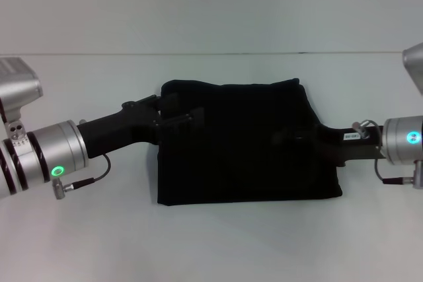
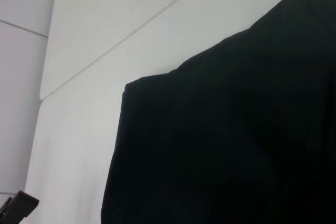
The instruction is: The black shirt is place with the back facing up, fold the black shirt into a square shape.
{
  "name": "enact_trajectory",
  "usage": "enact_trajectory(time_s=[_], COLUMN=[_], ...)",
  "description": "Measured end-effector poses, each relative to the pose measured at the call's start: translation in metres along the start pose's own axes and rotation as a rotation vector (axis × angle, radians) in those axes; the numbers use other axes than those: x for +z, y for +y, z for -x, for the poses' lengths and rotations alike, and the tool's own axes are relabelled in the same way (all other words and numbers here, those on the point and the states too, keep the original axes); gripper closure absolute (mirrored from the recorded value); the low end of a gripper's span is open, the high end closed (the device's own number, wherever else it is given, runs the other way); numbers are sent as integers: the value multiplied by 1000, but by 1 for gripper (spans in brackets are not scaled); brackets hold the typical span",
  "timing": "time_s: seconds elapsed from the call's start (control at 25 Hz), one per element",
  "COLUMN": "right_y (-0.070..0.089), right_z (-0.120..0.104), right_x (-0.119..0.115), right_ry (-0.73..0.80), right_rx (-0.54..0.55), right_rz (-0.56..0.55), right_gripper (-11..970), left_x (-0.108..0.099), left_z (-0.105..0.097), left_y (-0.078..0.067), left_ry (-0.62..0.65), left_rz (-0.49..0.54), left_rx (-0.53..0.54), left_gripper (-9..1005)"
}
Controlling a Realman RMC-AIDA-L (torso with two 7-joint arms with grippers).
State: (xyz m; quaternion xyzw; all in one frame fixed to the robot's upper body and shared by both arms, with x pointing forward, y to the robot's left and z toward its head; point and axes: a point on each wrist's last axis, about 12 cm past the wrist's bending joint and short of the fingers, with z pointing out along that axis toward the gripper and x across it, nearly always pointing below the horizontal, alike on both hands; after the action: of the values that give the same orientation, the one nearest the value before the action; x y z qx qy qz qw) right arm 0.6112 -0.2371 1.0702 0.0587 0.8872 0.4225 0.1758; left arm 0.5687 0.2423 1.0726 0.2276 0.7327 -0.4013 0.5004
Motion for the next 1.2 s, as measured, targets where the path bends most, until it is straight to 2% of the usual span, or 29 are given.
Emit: enact_trajectory(time_s=[0.4, 0.6, 0.88, 1.2], right_y=[8, 8, 8, 14], right_z=[0, 0, 3, 27], right_x=[11, 11, 8, -10], right_ry=[-22, -38, -70, -132], right_rx=[2, 7, -33, -128], right_rz=[12, 23, 38, 28], right_gripper=[108, 195, 500, 816], left_x=[1, 2, 3, 6], left_z=[0, 0, 1, 2], left_y=[3, 3, 5, 5], left_ry=[4, 1, -1, -4], left_rz=[19, 27, 42, 45], left_rx=[-6, -8, -10, -16], left_gripper=[188, 188, 188, 188])
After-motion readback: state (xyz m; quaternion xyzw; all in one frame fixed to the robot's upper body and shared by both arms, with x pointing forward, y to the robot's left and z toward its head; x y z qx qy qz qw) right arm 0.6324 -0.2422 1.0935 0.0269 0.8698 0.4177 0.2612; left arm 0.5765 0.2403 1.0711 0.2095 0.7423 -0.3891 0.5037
